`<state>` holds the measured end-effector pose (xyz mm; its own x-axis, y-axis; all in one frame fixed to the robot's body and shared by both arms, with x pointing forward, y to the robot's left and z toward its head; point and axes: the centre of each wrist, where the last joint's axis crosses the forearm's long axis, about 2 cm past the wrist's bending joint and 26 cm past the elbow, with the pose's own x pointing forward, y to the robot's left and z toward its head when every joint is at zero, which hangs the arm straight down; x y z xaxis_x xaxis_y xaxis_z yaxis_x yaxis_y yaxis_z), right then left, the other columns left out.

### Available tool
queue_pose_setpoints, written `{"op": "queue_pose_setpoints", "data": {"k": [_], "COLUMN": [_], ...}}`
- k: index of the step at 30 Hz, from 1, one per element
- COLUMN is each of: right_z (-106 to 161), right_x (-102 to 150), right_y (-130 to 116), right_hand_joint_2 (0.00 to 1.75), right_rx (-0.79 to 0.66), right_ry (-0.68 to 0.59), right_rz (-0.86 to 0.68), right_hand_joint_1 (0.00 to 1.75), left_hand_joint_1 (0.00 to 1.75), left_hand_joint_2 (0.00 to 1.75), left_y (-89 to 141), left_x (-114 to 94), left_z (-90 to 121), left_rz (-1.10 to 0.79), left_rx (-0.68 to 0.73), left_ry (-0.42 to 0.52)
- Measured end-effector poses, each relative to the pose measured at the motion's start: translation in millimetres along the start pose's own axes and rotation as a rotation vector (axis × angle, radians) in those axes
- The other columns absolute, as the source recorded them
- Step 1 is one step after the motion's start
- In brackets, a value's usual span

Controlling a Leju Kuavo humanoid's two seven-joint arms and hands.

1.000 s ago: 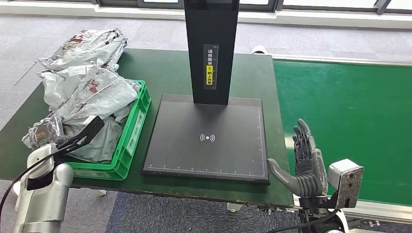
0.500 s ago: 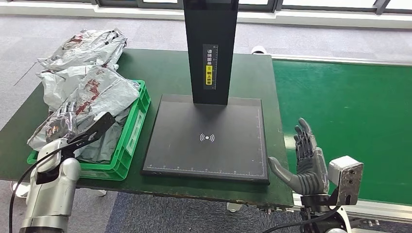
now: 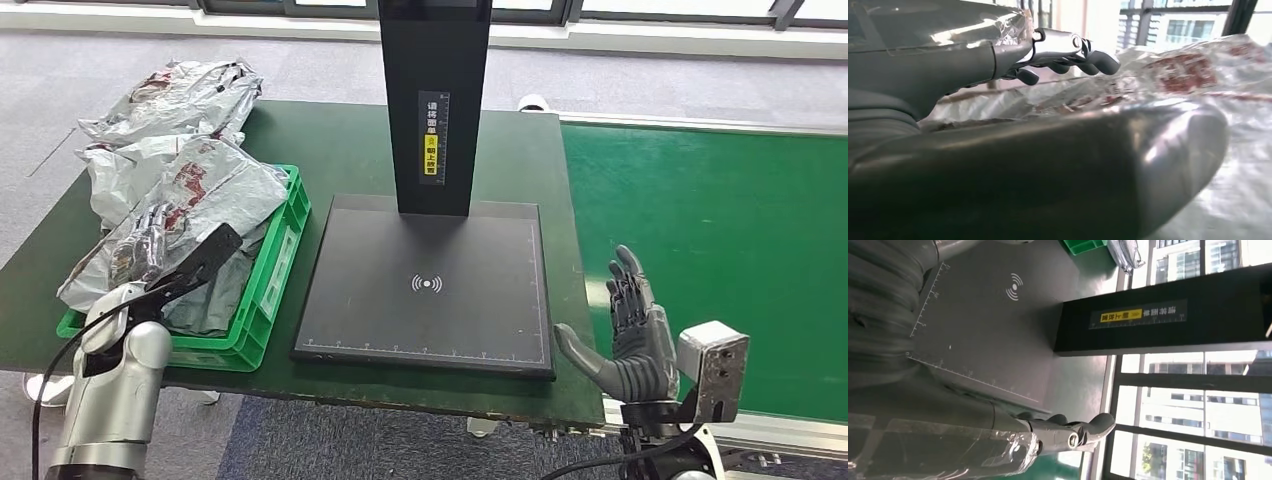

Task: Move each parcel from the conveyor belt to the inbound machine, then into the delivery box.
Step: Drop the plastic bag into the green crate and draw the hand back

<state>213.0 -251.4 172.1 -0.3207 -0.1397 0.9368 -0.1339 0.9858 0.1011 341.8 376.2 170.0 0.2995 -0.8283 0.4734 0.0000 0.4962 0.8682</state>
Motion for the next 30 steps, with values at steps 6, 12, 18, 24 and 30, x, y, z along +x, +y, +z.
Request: {"op": "queue_pose_setpoints", "data": {"k": [6, 12, 18, 24, 30], "right_z": [4, 7, -3, -20, -23], "right_x": [-2, -3, -7, -9, -11], "right_y": [-1, -1, -1, 2, 5], "right_hand_joint_2": [1.75, 1.75, 1.75, 1.75, 1.75], "right_rx": [-0.022, -0.022, 0.0, -0.028, -0.034], "right_ry": [0.009, 0.02, 0.046, 0.048, 0.055], "right_rz": [-0.004, -0.023, -0.046, -0.018, -0.038], "right_hand_joint_1": [0.0, 0.0, 0.0, 0.0, 0.0], "left_hand_joint_1": [0.0, 0.0, 0.0, 0.0, 0.0], "left_hand_joint_2": [1.31, 1.75, 1.75, 1.75, 1.75], "left_y": [6, 15, -23, -60, -80], "left_x": [15, 40, 67, 94, 109], "left_z": [3, 37, 78, 102, 112], "left_rz": [0.566, 1.323, 1.473, 1.569, 1.542], "left_rx": [-0.152, -0.161, -0.263, -0.413, -0.471], "left_ry": [-0.361, -0.838, -0.931, -0.937, -0.92]}}
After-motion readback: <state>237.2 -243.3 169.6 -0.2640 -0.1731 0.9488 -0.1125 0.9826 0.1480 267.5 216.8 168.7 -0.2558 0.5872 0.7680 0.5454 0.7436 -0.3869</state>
